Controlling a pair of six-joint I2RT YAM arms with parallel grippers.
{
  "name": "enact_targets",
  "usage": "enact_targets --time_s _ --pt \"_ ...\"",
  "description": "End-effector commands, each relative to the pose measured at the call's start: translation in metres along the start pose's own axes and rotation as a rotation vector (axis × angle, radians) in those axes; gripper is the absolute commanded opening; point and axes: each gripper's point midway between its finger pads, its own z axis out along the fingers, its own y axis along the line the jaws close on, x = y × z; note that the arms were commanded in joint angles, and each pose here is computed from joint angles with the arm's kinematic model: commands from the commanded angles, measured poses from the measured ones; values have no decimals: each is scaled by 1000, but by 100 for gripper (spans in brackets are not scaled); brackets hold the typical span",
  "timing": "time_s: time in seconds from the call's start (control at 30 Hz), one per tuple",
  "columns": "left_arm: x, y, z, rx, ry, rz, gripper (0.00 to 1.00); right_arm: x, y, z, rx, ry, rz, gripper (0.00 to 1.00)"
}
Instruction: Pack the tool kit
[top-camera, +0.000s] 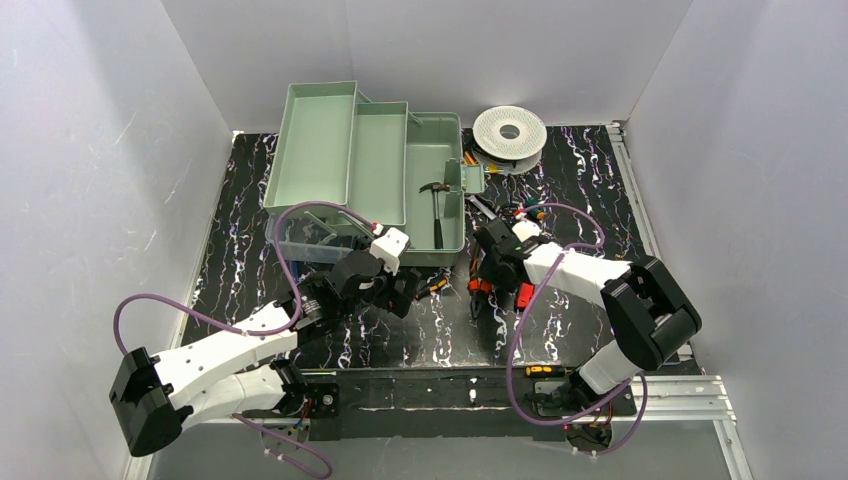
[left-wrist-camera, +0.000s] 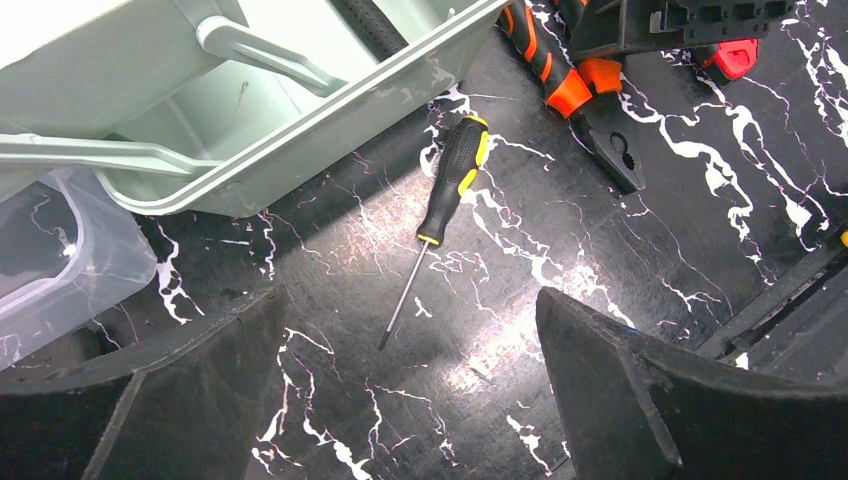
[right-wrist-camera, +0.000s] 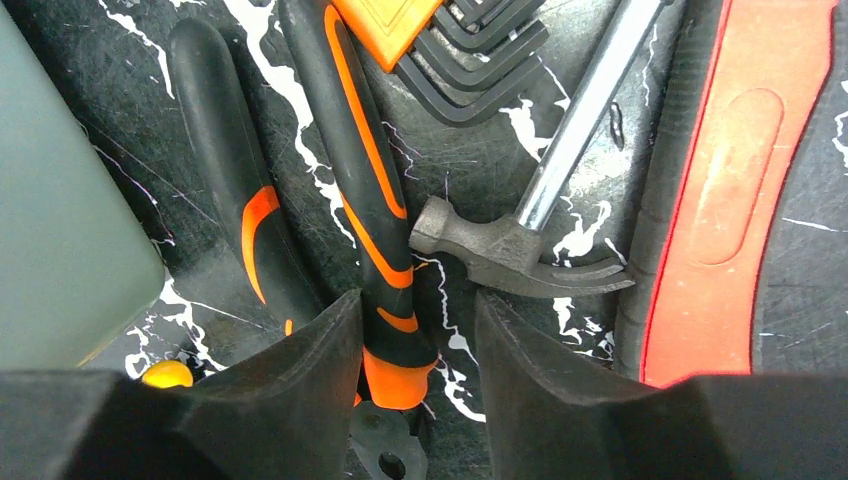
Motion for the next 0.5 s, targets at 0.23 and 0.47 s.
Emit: enact_targets --time_s 0.23,0.47 --pt "-7 6 -7 -26 -26 12 96 3 -13 2 47 24 -9 1" --pt "-9 7 -11 -27 -35 12 96 -21 4 -30 -101 -53 -65 1"
